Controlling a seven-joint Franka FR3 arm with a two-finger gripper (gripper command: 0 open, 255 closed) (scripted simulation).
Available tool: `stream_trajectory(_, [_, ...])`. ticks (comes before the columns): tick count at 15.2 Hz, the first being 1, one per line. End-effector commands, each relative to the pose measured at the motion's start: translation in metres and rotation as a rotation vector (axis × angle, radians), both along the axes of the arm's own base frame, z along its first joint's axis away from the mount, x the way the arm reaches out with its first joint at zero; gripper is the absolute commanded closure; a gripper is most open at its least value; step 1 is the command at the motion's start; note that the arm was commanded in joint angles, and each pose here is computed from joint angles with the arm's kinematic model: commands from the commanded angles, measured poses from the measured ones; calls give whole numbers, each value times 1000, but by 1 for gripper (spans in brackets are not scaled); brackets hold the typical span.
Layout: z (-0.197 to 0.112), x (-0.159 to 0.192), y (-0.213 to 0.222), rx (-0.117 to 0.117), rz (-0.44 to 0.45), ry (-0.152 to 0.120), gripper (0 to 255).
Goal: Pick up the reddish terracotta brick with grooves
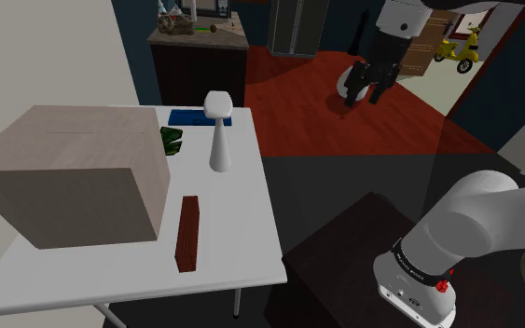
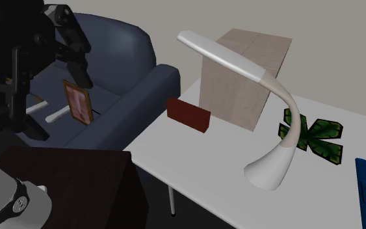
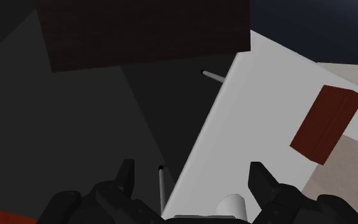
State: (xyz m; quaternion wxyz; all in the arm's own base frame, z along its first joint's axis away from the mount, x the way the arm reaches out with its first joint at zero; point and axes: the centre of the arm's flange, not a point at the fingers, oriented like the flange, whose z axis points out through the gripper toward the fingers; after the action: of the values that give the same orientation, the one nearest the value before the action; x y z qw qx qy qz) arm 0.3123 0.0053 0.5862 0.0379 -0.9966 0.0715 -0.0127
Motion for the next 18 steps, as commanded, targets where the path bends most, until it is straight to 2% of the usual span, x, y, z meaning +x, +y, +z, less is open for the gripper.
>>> stream_trajectory(1, [0,0,0,0,0,0,0])
stream_trajectory(18, [-128,50,181,-24,-87,15,0])
